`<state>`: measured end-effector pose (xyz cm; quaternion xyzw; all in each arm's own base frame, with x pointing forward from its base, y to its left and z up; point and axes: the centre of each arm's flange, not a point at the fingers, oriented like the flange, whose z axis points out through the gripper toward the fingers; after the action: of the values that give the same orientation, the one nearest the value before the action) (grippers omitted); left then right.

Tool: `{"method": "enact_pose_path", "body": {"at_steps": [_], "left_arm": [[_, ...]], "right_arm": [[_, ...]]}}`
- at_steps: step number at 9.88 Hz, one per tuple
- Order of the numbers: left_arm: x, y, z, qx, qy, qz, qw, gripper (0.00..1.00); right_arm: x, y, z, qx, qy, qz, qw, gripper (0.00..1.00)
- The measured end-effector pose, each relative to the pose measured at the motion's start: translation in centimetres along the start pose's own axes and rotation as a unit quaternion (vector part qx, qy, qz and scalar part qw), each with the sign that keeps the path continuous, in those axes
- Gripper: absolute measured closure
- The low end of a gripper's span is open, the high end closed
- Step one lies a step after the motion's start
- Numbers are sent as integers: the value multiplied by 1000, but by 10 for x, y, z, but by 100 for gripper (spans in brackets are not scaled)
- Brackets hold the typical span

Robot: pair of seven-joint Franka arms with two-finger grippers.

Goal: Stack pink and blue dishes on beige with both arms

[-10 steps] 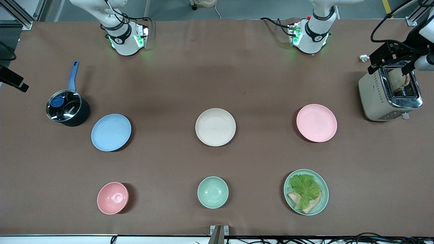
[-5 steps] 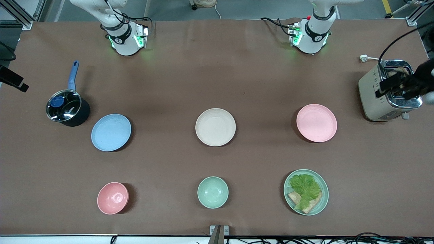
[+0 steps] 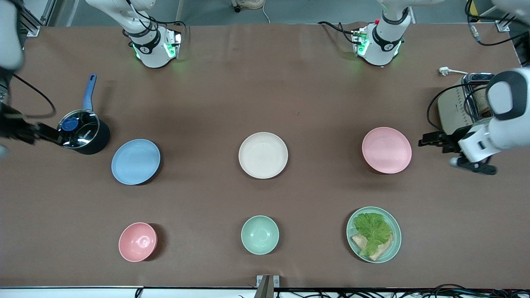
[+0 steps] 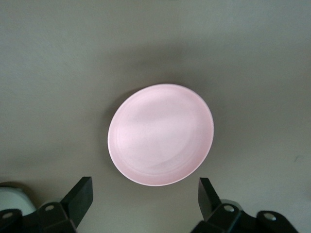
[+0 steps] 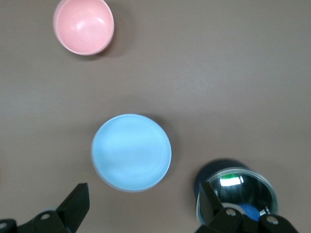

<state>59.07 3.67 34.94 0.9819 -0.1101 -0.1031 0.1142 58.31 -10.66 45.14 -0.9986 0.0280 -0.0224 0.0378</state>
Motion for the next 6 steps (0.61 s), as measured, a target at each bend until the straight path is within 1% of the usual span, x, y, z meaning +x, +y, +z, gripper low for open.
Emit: {"method": "enact_pose_path", "body": {"at_steps": [1, 2, 3, 4, 5, 6], "left_arm": [[7, -10, 29, 0, -11, -4, 1000, 5], [14, -22, 55, 3, -14, -10, 1000, 6], [19, -33, 80, 6, -18, -16, 1000, 10], [23, -45, 103, 9, -21, -16, 1000, 15], [23, -57, 123, 6, -23, -11, 1000, 15], [21, -67, 140, -14, -24, -6, 1000, 17]], "right_arm": [[-4, 12, 55, 9, -8, -16, 1000, 0], [-6, 19, 97, 21, -20, -31, 999, 0], [-6, 25, 131, 30, -27, -51, 998, 0], [-8, 34, 161, 32, -25, -72, 997, 0], [-15, 44, 189, 28, -17, -84, 996, 0], [-27, 50, 218, 24, -12, -89, 996, 0]]}}
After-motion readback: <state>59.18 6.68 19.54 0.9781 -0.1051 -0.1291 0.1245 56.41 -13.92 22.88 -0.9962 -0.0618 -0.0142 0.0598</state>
